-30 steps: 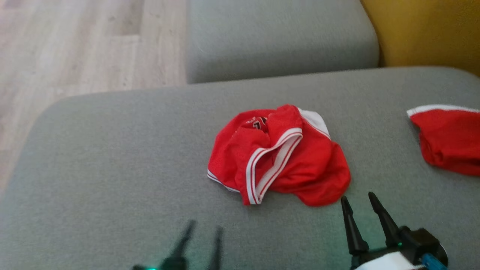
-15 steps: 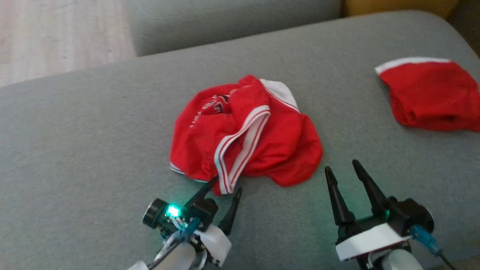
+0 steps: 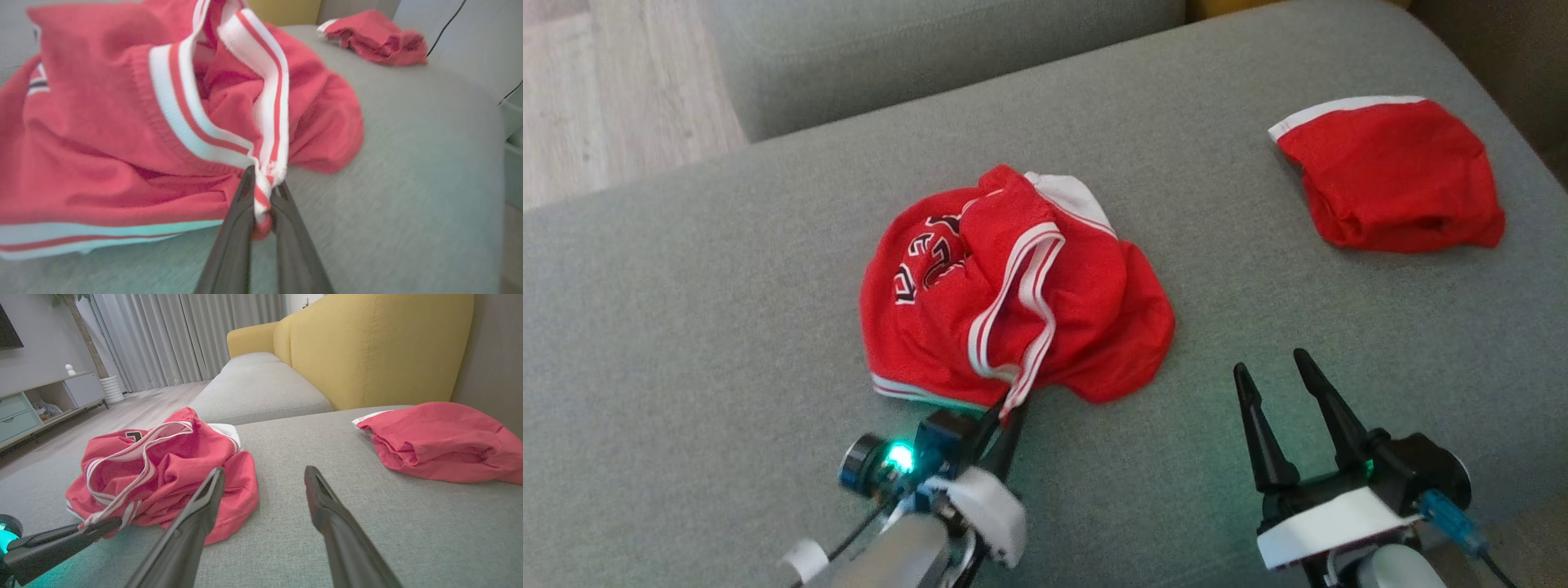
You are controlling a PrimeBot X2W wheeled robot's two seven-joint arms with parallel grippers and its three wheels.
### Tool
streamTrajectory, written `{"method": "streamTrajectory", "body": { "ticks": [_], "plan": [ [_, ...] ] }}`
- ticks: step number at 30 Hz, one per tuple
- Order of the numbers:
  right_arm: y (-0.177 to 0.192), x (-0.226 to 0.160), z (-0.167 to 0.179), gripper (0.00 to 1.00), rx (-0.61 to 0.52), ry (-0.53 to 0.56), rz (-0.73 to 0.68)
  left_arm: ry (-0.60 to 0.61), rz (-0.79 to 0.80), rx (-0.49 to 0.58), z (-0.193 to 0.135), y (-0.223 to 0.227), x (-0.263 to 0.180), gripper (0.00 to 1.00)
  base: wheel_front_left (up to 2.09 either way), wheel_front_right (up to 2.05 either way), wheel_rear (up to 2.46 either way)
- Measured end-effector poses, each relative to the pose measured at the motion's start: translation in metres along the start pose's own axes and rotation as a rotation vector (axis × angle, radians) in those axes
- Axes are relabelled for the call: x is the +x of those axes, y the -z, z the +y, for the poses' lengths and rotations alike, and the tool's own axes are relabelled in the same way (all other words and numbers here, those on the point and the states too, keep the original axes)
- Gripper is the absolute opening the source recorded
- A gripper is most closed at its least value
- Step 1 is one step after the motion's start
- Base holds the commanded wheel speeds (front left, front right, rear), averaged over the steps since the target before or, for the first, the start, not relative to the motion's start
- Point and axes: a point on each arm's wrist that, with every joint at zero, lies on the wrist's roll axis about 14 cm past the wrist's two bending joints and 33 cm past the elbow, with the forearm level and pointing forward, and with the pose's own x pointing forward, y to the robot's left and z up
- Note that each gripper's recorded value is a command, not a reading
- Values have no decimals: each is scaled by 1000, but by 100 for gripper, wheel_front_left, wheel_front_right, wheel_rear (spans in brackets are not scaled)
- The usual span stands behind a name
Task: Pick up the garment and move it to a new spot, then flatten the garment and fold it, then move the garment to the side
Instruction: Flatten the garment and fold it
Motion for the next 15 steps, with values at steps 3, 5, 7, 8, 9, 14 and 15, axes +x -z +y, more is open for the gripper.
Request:
{"method": "streamTrajectory", "body": {
  "ticks": [3, 5, 7, 8, 9, 14, 15],
  "plan": [
    [-4, -5, -1, 100, 3, 4, -15, 74, -111, -81, -19, -40, 4, 0, 0, 0, 0],
    [-4, -7, 0, 100, 10, 3, -18, 107, -211, -110, -24, -81, 8, 0, 0, 0, 0],
    [-2, -9, 2, 100, 16, 0, -14, 148, -328, -100, -26, -136, 13, 0, 0, 0, 0],
    [-2, -9, 3, 100, 16, -2, -16, 167, -387, -94, -27, -166, 13, 0, 0, 0, 0],
    [-4, -9, 3, 100, 16, -5, -22, 185, -453, -79, -27, -198, 11, 0, 0, 0, 0],
    [-8, -8, 7, 100, 19, -17, -37, 216, -754, -58, -22, -341, -19, 0, 0, 0, 0],
    [-9, -8, 8, 100, 20, -20, -41, 213, -807, -48, -21, -365, -29, 0, 0, 0, 0]
  ]
}}
